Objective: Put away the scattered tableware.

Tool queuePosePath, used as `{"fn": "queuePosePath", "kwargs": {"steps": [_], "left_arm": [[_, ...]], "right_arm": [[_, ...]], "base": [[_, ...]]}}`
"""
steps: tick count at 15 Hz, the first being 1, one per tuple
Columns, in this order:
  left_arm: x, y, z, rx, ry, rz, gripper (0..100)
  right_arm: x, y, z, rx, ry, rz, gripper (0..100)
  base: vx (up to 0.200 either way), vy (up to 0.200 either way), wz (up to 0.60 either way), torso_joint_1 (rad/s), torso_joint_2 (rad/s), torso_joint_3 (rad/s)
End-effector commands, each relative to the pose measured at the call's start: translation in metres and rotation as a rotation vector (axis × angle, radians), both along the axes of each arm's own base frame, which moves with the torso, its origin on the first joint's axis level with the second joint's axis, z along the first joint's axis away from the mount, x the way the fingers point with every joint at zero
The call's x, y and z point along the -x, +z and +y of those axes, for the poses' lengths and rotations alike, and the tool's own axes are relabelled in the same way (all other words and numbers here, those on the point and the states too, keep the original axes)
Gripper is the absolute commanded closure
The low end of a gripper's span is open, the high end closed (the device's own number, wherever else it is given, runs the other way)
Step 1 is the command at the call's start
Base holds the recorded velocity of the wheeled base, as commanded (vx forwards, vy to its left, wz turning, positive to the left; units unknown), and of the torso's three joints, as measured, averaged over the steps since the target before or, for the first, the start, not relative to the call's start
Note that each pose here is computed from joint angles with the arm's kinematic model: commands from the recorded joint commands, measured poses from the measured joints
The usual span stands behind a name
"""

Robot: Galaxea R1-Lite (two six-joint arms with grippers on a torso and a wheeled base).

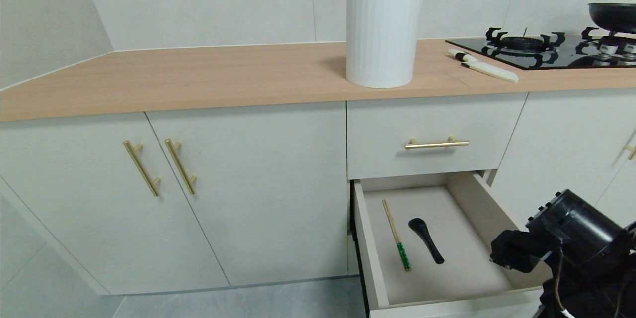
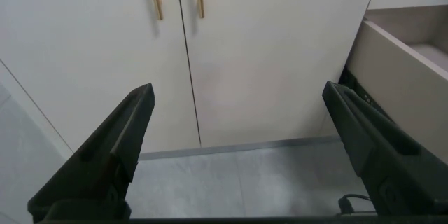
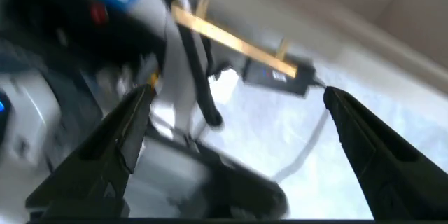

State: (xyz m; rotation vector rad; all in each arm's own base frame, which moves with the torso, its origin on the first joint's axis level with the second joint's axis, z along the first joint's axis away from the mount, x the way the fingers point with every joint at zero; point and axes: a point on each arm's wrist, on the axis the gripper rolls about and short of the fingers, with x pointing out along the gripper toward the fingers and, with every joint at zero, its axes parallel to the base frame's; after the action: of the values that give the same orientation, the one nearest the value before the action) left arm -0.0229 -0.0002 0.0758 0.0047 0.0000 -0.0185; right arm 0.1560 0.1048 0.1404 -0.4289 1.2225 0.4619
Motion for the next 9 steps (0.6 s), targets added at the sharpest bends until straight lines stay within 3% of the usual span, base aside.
{"fn": "queuePosePath", "kwargs": {"steps": [1,4,9], "left_arm": [[0.0,0.0,0.0,0.0,-0.001,0.0,0],[0.0,0.0,0.0,0.0,0.0,0.0,0],[0.0,0.0,0.0,0.0,0.0,0.0,0]], "right_arm": [[0.004,-0.002,-0.001,0.025,0.03,0.029,0],[0.011,-0.022,0.003,0.112,0.13,0.118,0],[-0.005,-0.047,0.015,0.183,0.112,0.19,0]], "base": [[0.0,0.0,0.0,0.0,0.0,0.0],[0.0,0.0,0.0,0.0,0.0,0.0],[0.0,0.0,0.0,0.0,0.0,0.0]]}}
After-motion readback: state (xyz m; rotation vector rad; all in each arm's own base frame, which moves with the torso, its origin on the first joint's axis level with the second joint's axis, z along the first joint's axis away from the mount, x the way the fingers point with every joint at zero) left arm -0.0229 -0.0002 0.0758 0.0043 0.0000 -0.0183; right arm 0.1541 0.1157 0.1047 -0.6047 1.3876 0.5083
